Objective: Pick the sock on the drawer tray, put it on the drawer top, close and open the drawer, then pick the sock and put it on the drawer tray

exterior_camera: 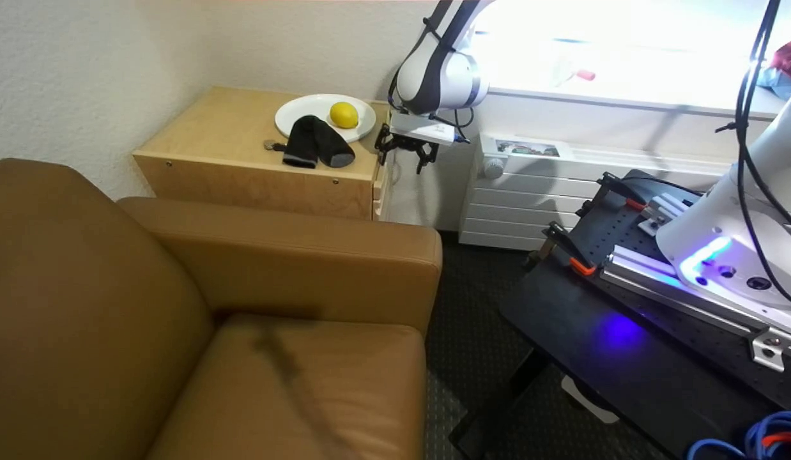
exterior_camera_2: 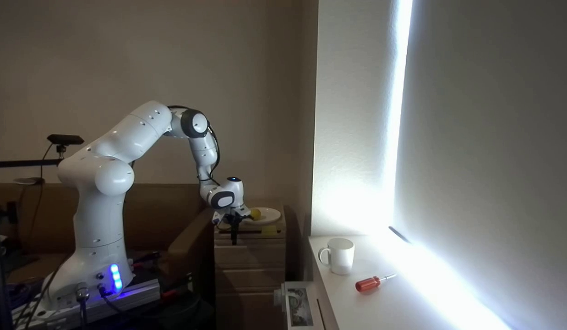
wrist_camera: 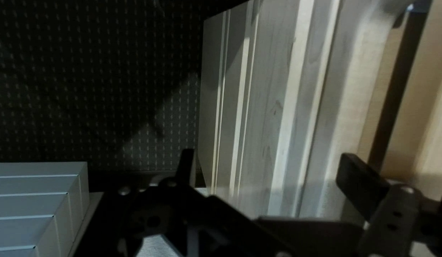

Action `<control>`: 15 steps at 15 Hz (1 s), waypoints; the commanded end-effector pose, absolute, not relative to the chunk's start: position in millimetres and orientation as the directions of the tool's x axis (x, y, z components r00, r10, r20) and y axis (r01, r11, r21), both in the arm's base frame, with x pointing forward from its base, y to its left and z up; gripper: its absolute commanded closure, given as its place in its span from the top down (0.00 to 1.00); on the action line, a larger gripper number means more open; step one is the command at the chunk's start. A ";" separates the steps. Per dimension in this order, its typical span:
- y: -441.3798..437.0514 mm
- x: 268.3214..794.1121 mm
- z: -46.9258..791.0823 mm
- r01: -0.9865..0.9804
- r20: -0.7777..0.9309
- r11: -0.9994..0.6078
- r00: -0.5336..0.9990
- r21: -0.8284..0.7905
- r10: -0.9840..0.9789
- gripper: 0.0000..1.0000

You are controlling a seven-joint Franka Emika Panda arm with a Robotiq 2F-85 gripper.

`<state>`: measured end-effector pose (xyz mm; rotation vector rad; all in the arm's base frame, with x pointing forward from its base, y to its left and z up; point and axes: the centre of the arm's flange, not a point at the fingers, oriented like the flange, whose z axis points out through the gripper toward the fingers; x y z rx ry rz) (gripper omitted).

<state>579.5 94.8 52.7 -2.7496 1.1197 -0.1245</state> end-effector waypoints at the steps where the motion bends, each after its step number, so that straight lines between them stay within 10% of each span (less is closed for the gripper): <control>1: 82.3 587.5 26.1 -0.707 -0.035 -0.692 0.703 -0.143 -0.711 1.00; 15: 7.7 543.9 9.0 -0.837 -0.020 -0.546 0.546 0.022 -0.837 1.00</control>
